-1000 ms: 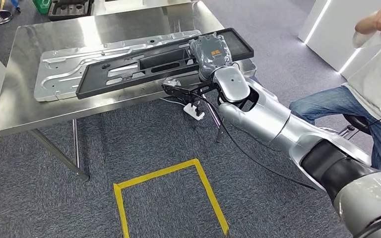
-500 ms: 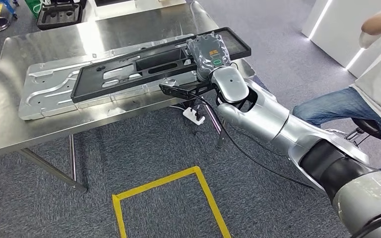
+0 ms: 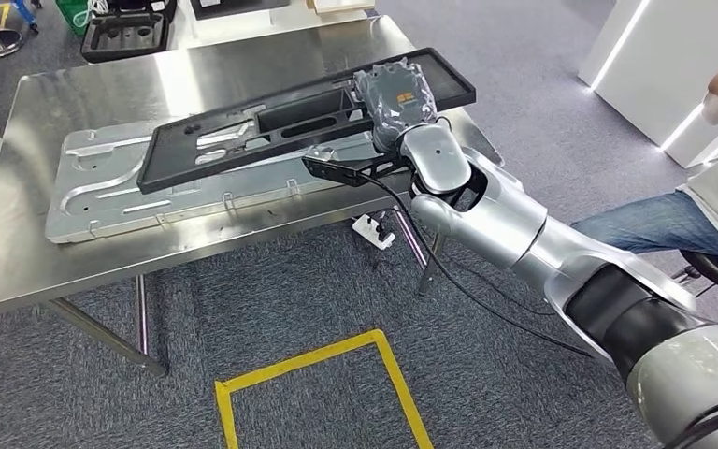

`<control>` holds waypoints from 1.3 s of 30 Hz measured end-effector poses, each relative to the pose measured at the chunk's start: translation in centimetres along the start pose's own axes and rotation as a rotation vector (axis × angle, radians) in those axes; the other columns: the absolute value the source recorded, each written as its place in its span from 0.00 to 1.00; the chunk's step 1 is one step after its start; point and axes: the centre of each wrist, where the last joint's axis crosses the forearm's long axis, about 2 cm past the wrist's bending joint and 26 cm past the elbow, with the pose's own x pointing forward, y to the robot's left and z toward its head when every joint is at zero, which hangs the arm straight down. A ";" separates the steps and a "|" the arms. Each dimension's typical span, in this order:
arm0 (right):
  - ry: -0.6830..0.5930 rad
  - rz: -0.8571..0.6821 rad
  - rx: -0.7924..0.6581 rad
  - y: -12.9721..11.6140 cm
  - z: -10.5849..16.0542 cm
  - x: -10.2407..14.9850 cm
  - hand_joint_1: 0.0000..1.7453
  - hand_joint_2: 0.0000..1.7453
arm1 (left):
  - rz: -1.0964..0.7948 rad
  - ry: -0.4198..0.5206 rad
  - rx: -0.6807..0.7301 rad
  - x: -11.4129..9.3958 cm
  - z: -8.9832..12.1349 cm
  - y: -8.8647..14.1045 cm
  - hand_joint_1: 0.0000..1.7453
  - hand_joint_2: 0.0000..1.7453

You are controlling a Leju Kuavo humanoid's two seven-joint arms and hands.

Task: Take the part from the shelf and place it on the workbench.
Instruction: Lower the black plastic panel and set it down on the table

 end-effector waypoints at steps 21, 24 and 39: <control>-0.023 -0.003 0.011 1.1 0.8 0.5 1.00 1.00 | 0.007 0.011 0.011 -0.1 0.0 0.2 0.00 1.00; -0.023 -0.004 0.027 1.7 1.1 0.5 1.00 1.00 | 0.005 0.016 0.012 -0.2 0.0 0.3 0.00 1.00; -0.007 0.004 0.077 3.1 1.6 0.3 1.00 1.00 | 0.004 0.023 0.013 -0.2 0.0 0.3 0.00 1.00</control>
